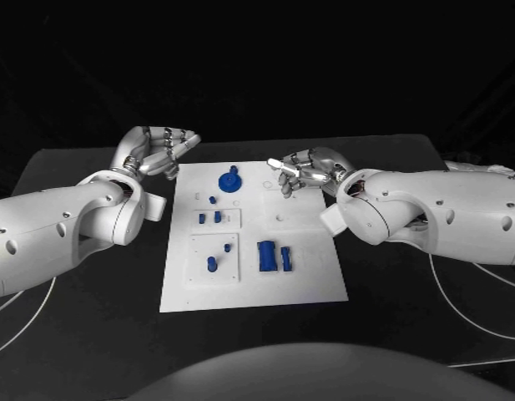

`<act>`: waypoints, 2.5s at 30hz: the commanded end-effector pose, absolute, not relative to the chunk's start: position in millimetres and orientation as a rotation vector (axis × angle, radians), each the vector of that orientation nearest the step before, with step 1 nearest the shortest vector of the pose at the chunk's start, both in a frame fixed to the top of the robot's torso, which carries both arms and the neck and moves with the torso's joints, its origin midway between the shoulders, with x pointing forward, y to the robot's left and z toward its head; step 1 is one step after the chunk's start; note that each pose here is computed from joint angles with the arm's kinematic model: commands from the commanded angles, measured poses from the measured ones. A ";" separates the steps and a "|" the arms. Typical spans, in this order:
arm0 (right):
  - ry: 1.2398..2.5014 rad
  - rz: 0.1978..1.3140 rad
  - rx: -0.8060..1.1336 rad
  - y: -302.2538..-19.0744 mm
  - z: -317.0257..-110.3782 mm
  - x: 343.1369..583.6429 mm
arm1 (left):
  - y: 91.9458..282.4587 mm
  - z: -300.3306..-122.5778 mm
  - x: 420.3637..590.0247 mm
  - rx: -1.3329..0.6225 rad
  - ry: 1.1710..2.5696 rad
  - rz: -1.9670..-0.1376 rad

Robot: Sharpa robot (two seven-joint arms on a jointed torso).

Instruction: Assemble the parts on the task board

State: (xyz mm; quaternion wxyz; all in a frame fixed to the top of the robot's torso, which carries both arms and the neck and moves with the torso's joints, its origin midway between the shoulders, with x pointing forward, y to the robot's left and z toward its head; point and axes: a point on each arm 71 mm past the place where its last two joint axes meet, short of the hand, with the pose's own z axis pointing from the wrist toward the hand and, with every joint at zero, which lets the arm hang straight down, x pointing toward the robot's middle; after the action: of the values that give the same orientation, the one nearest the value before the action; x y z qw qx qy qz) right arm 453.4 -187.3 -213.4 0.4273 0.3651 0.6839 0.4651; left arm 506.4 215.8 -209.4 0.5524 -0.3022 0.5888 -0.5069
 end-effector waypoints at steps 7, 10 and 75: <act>1.501 1.512 0.863 -160.6 -205.5 463.5 | 206.9 -216.4 486.0 -0.798 1.261 -1.305; 1.491 1.546 0.849 -155.2 -204.6 464.4 | 203.3 -217.9 481.0 -0.805 1.248 -1.335; 1.218 1.229 1.209 -192.4 -224.2 461.8 | 192.4 -224.2 461.8 -1.209 1.218 -1.229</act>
State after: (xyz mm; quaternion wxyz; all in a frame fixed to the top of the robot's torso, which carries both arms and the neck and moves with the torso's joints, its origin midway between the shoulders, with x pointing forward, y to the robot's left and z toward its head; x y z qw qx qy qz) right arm 462.0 -193.2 -225.7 0.4889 0.5046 0.5053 0.5010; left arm 462.1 193.6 -225.5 0.4909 -0.5007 0.5042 -0.5040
